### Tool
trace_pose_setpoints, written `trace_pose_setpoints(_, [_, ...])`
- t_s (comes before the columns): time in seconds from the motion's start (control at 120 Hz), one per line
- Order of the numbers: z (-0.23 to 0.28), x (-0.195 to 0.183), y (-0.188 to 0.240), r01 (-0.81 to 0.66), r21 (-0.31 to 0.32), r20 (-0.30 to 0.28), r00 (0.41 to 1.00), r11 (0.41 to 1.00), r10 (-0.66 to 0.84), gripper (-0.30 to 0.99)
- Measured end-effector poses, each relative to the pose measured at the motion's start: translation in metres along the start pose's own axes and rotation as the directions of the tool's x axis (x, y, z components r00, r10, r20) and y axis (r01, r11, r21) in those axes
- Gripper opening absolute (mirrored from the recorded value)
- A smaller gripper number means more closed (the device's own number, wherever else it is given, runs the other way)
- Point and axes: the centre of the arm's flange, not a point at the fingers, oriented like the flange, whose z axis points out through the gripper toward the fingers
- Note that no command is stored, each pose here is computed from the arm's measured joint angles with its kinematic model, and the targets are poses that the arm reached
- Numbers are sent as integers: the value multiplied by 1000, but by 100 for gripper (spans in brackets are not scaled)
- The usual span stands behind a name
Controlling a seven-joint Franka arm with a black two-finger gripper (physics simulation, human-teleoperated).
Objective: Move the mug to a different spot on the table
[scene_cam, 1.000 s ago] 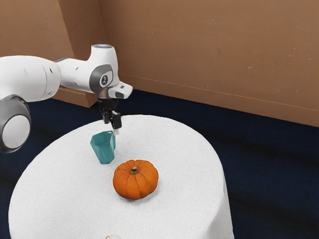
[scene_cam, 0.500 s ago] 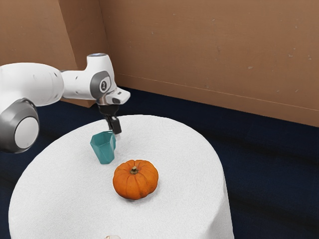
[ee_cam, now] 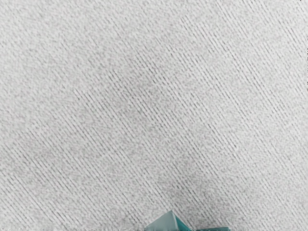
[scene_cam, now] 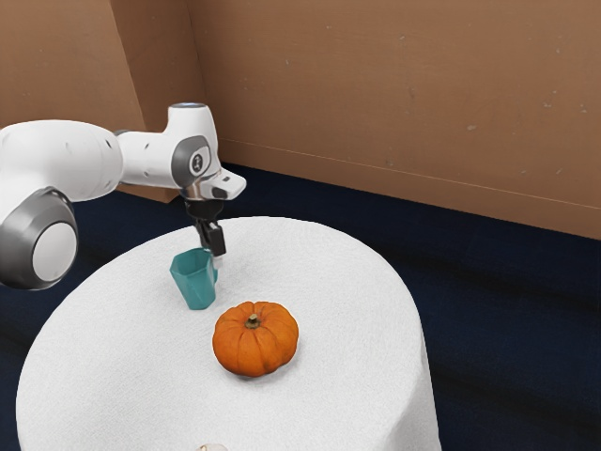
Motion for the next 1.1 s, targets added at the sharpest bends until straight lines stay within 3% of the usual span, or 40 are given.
trace_pose_setpoints(0.783, [7,3,11,358,-27,76,932,933,-355,69])
trace_pose_setpoints(0.875, [8,3,11,378,-23,81,923,925,-375,58])
trace_pose_setpoints(1.025, [7,3,11,404,-16,83,912,915,-401,26])
trace_pose_setpoints(1.1, [6,2,10,416,-12,84,907,909,-413,20])
